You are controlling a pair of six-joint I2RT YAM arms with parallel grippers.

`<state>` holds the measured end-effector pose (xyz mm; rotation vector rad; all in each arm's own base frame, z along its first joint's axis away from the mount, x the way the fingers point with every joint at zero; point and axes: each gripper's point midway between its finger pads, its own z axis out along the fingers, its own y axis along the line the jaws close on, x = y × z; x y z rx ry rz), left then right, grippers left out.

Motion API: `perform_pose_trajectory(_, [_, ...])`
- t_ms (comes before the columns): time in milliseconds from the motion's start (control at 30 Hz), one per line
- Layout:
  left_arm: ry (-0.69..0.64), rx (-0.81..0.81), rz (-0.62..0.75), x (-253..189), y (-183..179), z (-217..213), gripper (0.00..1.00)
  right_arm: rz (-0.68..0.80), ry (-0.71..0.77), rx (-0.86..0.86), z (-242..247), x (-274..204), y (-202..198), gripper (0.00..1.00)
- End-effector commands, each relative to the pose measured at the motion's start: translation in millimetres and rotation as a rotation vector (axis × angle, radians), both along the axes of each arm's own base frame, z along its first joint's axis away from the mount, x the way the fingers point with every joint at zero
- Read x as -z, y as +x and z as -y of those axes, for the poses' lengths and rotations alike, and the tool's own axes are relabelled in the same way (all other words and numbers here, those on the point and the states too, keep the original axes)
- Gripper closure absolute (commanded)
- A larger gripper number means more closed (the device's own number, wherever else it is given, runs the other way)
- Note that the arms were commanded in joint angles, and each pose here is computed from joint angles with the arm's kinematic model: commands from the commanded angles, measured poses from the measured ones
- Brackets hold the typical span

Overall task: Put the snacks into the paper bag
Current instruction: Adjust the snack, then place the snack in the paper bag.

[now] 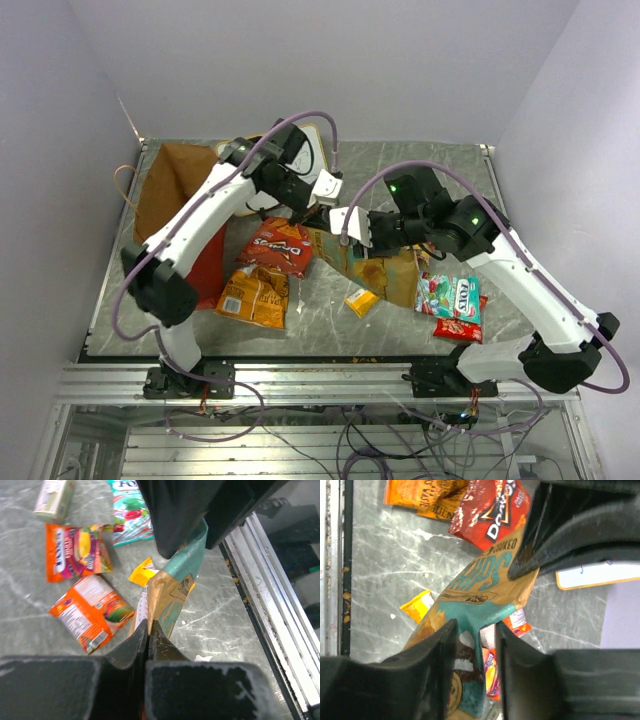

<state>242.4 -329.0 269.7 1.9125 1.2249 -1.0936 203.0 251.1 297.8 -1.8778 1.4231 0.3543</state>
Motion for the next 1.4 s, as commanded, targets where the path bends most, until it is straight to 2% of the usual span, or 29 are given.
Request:
perform_pose_trajectory(0, [-0.089,-0.236,0.095,-64,13,-5,0.93,0.066,0.090,0.073,0,-29,11,0.54])
perform_pose_trajectory(133, [-0.104,-0.415,0.163,-94,24,-22,0.93,0.111,0.153,0.130,4,-54,17,0.24])
perform_pose_trajectory(200, [-0.120,-0.499,0.190,-109,29,-32,0.93,0.141,0.202,0.171,7,-73,23,0.14])
perform_pose_trajectory(300, [-0.141,-0.590,0.241,-128,34,-50,0.93,0.206,0.306,0.227,15,-115,30,0.05])
perform_pose_trajectory(433, [-0.165,-0.666,0.294,-150,34,-73,0.93,0.295,0.405,0.307,25,-163,39,0.03])
perform_pose_trajectory(567, [-0.171,-0.675,0.345,-166,21,-90,0.93,0.350,0.449,0.363,33,-190,46,0.02])
perform_pose_trajectory(700, [-0.192,-0.752,0.375,-180,17,-112,0.93,0.377,0.480,0.430,43,-202,54,0.01])
perform_pose_trajectory(867, [-0.291,-0.861,0.392,-216,4,-144,0.93,0.392,0.527,0.552,75,-212,71,0.01])
perform_pose_trajectory(1000, [-0.324,-1.000,0.438,-241,2,-172,0.93,0.398,0.572,0.646,99,-222,79,0.01])
perform_pose_trajectory(1367, [-0.412,-1.490,0.542,-293,-10,-265,0.93,0.216,0.497,0.787,134,-141,120,0.01])
